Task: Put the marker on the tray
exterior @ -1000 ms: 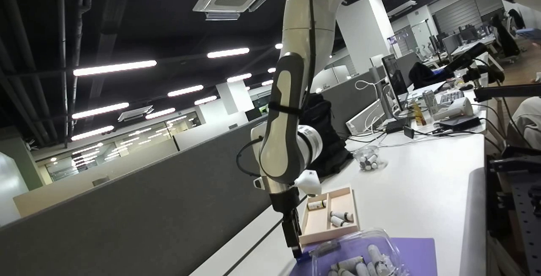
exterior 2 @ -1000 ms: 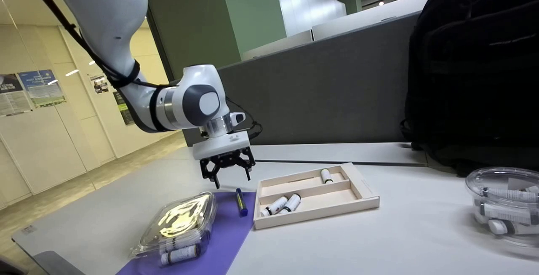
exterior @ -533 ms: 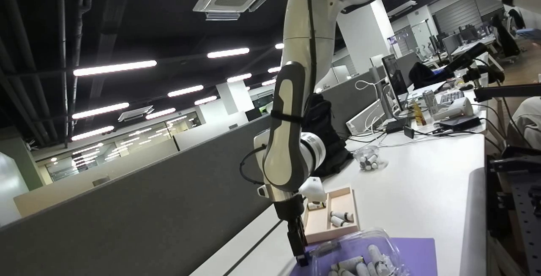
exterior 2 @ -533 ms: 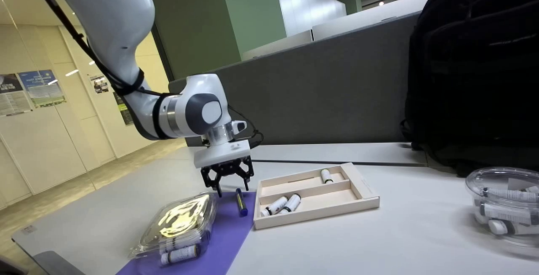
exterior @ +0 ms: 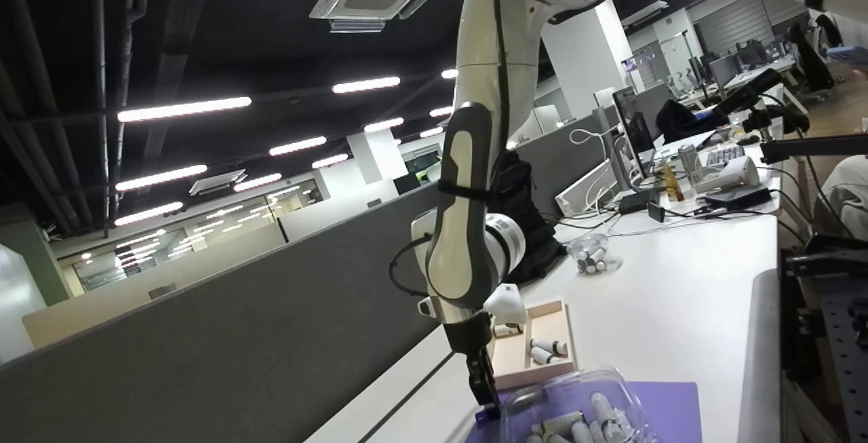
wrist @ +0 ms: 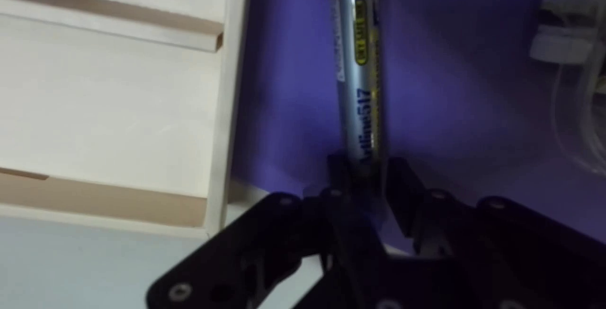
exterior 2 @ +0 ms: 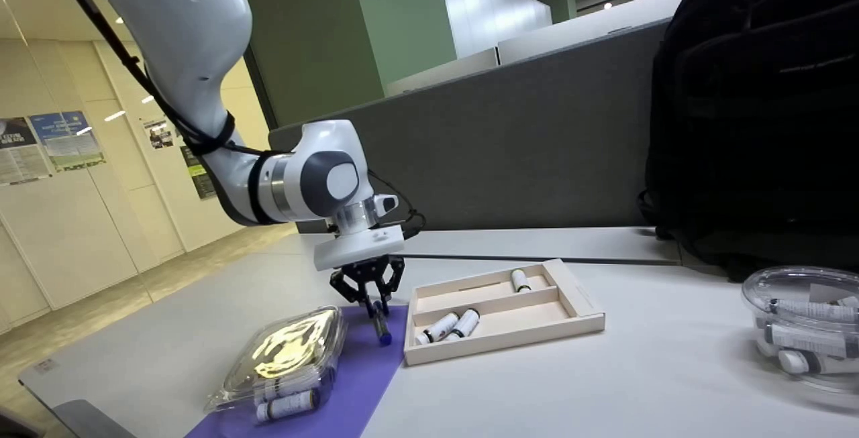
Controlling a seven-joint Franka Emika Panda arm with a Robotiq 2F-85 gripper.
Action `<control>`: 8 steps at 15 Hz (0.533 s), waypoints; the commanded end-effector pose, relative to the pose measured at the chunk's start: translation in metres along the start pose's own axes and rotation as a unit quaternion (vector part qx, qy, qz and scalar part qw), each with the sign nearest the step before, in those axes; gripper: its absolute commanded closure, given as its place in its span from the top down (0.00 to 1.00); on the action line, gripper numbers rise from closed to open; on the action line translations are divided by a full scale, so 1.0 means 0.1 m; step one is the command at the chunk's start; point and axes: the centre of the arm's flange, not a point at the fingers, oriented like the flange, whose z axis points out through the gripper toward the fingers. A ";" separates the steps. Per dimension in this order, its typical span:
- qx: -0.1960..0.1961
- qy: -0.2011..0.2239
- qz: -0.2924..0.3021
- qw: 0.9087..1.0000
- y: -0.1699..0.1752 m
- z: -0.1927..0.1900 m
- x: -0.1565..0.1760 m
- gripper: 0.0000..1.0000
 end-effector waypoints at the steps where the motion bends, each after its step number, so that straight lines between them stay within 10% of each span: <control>1: -0.009 0.005 0.009 1.000 0.09 -0.05 0.00 0.01; 8: -0.074 0.080 0.027 0.994 0.37 -0.63 0.15 0.05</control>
